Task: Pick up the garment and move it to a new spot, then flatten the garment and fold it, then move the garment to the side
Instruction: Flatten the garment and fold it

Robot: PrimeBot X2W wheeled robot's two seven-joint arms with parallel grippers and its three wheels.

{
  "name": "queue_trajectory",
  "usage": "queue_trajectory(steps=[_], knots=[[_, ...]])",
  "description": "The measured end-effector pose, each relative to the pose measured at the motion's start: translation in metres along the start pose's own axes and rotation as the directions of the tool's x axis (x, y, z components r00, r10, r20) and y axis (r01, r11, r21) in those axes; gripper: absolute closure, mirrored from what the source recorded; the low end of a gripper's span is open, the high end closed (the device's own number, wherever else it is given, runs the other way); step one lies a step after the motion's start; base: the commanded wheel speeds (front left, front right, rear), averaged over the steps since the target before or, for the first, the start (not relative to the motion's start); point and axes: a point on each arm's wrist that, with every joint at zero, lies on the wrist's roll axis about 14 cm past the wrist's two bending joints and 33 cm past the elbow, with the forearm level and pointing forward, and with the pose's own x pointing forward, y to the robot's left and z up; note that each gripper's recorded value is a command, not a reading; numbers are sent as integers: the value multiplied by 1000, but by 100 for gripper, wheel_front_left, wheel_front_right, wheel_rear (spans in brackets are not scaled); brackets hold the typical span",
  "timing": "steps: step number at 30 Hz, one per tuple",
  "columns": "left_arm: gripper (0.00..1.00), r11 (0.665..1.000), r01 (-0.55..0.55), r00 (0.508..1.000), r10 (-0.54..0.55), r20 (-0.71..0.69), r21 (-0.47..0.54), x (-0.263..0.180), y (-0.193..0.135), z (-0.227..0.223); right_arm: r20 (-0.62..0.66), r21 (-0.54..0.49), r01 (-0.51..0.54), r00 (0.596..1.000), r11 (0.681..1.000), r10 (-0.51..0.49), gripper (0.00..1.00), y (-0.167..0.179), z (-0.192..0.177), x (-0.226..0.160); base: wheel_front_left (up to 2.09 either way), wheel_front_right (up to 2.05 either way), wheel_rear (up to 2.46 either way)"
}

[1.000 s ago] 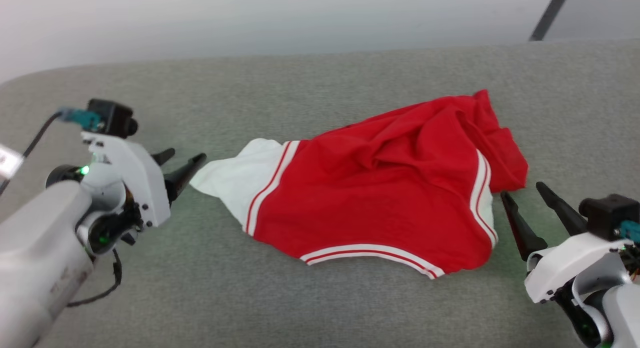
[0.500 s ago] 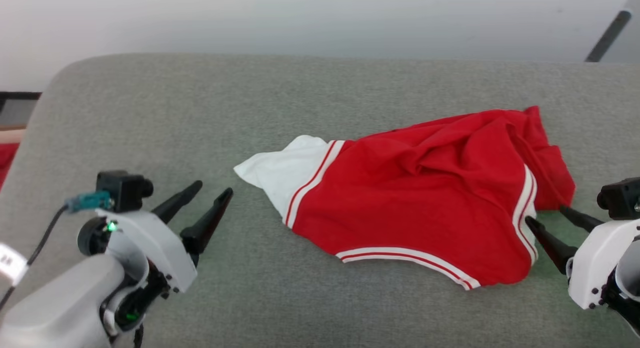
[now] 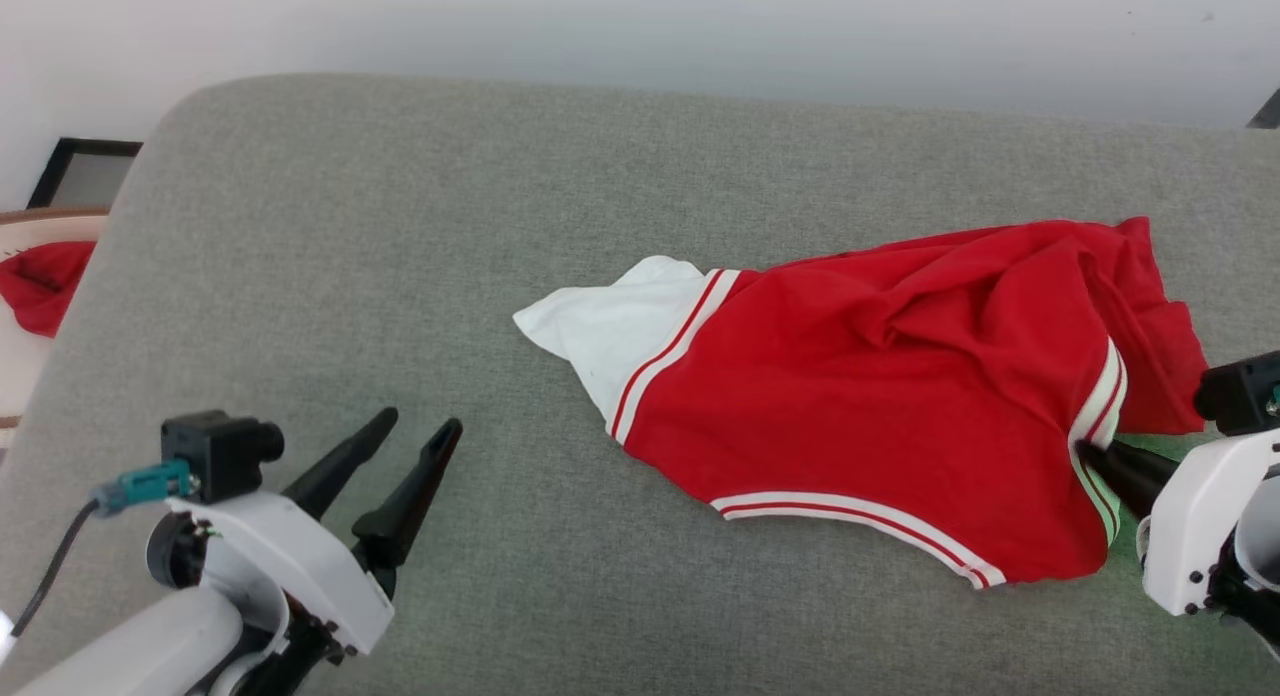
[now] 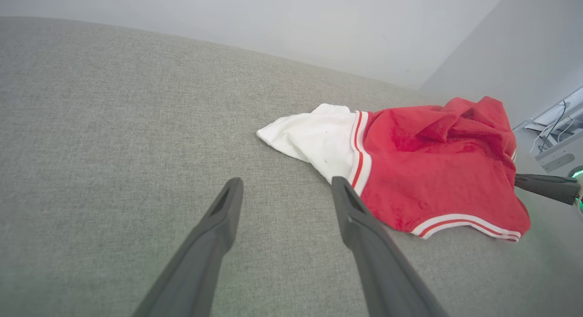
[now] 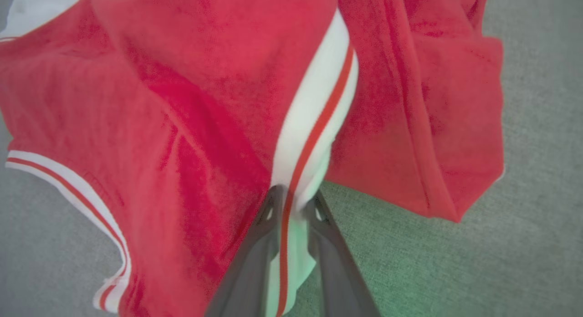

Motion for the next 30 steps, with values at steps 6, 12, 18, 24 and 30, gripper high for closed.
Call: queue_trajectory(steps=[6,12,18,24,30], knots=[[0,1000,-14,1000,14,13,-27,-10,-1,-2,127,-53,-11,992,999,17,100,5,35,-10,0,0,0],[0,999,-28,999,30,43,-39,-17,-1,2,185,-161,-48,980,986,78,100,30,62,-19,0,0,0],[0,996,-40,997,44,57,-79,-25,-2,-3,104,-326,-192,966,926,237,100,102,57,-6,0,0,0],[0,993,-57,996,64,64,-102,-30,1,-8,78,-365,-257,949,895,304,100,135,52,13,0,0,0],[0,992,-62,995,70,70,-110,-28,3,-9,108,-328,-243,950,913,291,0,126,54,13,0,0,0]])
